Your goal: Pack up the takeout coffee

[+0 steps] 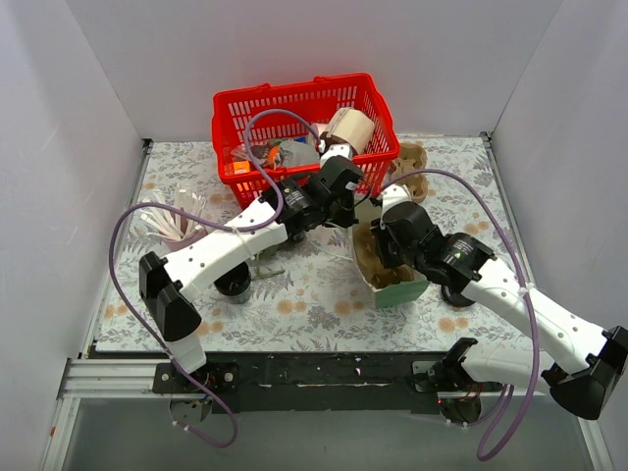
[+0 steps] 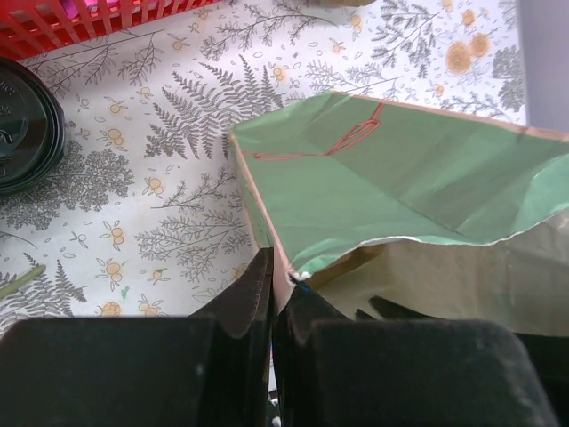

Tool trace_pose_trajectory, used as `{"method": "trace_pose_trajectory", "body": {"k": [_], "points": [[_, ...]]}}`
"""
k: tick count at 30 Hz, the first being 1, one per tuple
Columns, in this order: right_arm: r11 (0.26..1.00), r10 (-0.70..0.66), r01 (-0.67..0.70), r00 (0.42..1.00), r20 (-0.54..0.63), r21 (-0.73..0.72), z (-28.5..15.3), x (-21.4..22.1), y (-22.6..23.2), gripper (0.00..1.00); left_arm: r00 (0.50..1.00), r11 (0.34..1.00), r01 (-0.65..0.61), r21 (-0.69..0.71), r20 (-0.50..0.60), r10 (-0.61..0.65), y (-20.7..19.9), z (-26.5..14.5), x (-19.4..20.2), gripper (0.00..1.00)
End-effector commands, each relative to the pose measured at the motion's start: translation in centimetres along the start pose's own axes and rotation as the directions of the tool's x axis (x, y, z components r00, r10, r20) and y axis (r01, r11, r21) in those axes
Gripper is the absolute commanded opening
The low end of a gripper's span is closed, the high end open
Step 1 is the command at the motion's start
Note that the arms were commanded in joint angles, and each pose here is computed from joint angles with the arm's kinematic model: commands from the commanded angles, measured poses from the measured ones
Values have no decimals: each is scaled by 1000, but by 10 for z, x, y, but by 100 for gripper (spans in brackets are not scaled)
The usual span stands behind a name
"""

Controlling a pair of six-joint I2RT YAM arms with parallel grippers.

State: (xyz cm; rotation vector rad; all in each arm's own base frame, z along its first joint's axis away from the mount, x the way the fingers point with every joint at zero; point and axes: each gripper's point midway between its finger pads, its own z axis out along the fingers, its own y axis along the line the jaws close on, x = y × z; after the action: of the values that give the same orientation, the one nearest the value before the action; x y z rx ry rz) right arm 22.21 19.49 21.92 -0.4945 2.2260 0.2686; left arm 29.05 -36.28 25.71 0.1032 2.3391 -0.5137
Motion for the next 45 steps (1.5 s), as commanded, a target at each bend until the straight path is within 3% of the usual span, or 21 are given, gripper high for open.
{"method": "trace_pose_trajectory", "body": {"k": [1,4,8,13,16,22,28,31,37,45], "points": [[997,-45,38,993,-106,-70,7,32,9,20,994,994,76,73,78,-81,-5,-30,-28,0],[991,-89,72,985,-149,-113,4,48,11,20,992,993,97,66,69,-102,-2,-27,-24,0],[971,-160,134,980,-119,-197,0,56,17,20,991,990,130,49,38,-132,6,-15,-19,0],[990,-110,86,967,-229,-114,5,69,8,18,978,973,195,121,57,-203,-2,-14,-24,0],[996,-68,47,946,-317,-75,9,72,5,8,975,967,202,157,56,-213,-5,-14,-21,0],[1000,-12,0,907,-422,-27,8,74,-4,1,965,961,239,140,79,-252,0,-18,-25,0],[999,-9,34,834,-552,35,10,105,-16,1,956,956,230,182,143,-258,-6,-32,-45,0],[1000,-21,15,809,-587,-16,17,114,-7,1,955,953,219,211,153,-253,-12,-37,-51,0],[1000,16,-1,750,-662,24,31,129,-17,1,961,941,218,259,111,-253,-23,-39,-47,0],[998,67,-50,621,-781,46,31,155,-20,1,956,930,216,296,127,-263,-28,-44,-52,0]]}}
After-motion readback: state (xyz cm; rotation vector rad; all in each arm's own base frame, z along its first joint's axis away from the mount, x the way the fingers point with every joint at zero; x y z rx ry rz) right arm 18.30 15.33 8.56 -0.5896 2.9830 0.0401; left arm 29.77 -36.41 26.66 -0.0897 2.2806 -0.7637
